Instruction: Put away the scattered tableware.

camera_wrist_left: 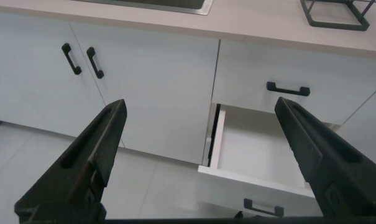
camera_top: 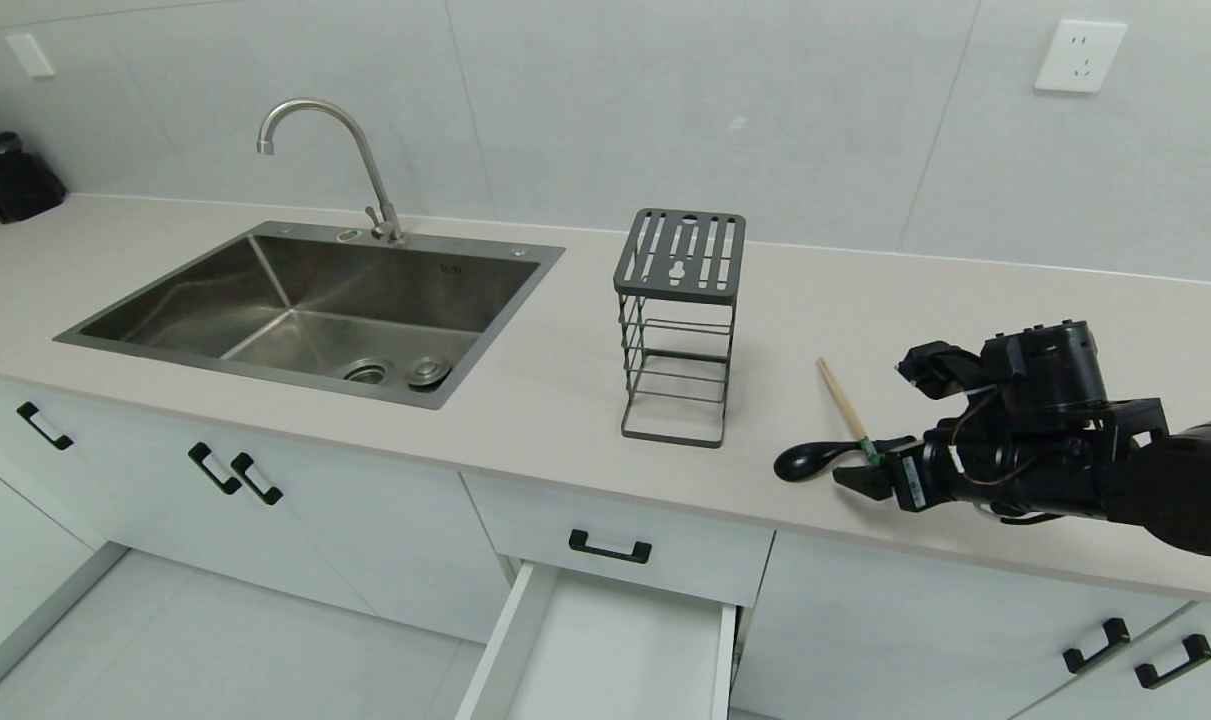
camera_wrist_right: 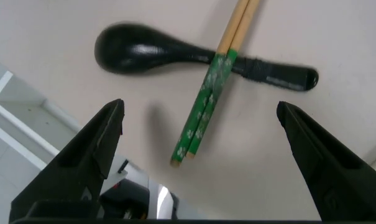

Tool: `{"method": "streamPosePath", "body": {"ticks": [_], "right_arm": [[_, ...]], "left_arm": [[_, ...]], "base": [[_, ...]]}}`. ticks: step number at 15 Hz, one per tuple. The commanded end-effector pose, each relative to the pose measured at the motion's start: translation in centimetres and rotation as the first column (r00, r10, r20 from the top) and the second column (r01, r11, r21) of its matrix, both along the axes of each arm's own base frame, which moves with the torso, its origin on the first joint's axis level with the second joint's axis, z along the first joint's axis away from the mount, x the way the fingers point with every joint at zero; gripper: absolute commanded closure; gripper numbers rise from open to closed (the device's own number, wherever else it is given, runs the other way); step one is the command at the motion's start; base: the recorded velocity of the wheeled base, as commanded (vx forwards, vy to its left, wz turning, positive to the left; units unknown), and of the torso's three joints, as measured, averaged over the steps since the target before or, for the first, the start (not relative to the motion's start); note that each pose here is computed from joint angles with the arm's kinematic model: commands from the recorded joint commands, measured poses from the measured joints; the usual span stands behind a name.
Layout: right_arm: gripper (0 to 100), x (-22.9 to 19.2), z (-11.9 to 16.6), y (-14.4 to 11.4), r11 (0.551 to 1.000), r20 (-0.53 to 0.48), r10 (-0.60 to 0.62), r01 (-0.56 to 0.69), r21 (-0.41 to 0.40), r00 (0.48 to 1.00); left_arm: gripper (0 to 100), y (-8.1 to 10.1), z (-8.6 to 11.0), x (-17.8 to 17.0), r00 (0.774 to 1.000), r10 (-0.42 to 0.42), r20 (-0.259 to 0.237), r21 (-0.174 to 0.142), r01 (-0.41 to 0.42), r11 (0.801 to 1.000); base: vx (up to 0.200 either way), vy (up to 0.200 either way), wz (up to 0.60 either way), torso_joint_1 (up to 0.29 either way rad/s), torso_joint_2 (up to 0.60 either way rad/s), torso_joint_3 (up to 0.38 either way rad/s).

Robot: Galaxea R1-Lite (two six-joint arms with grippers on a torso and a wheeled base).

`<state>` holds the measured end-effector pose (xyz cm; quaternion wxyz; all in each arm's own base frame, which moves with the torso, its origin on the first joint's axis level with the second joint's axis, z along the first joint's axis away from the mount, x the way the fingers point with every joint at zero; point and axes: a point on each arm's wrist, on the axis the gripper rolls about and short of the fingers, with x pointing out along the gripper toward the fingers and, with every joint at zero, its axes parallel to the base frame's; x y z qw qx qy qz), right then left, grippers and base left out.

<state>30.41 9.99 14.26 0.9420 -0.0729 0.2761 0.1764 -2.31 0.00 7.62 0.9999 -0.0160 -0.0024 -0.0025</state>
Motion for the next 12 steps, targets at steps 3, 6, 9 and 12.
{"method": "streamPosePath", "body": {"ticks": [3, 6, 9, 12], "right_arm": [[0, 0.3, -0.9, 0.3, 1.000, -0.019, 0.005, -0.005, -0.007, 1.000], [0, 0.6, -1.4, 0.4, 1.000, -0.033, 0.006, -0.006, -0.010, 0.999], [0, 1.0, -1.6, 0.5, 1.000, -0.035, 0.003, -0.003, -0.012, 0.999], [0, 1.5, -1.4, 0.7, 1.000, -0.023, 0.004, -0.004, -0.006, 1.000]], "left_arm": [[0, 0.0, 0.0, 0.0, 1.000, 0.000, -0.002, 0.000, 0.000, 1.000], [0, 0.0, 0.0, 0.0, 1.000, 0.000, -0.002, 0.000, 0.000, 1.000], [0, 0.0, 0.0, 0.0, 1.000, 0.000, -0.002, 0.000, 0.000, 1.000], [0, 0.0, 0.0, 0.0, 1.000, 0.000, -0.002, 0.000, 0.000, 1.000]], "base": [[0.000, 0.000, 0.00, 0.000, 0.00, 0.000], [0.000, 0.000, 0.00, 0.000, 0.00, 0.000], [0.000, 0.000, 0.00, 0.000, 0.00, 0.000], [0.000, 0.000, 0.00, 0.000, 0.00, 0.000]]}}
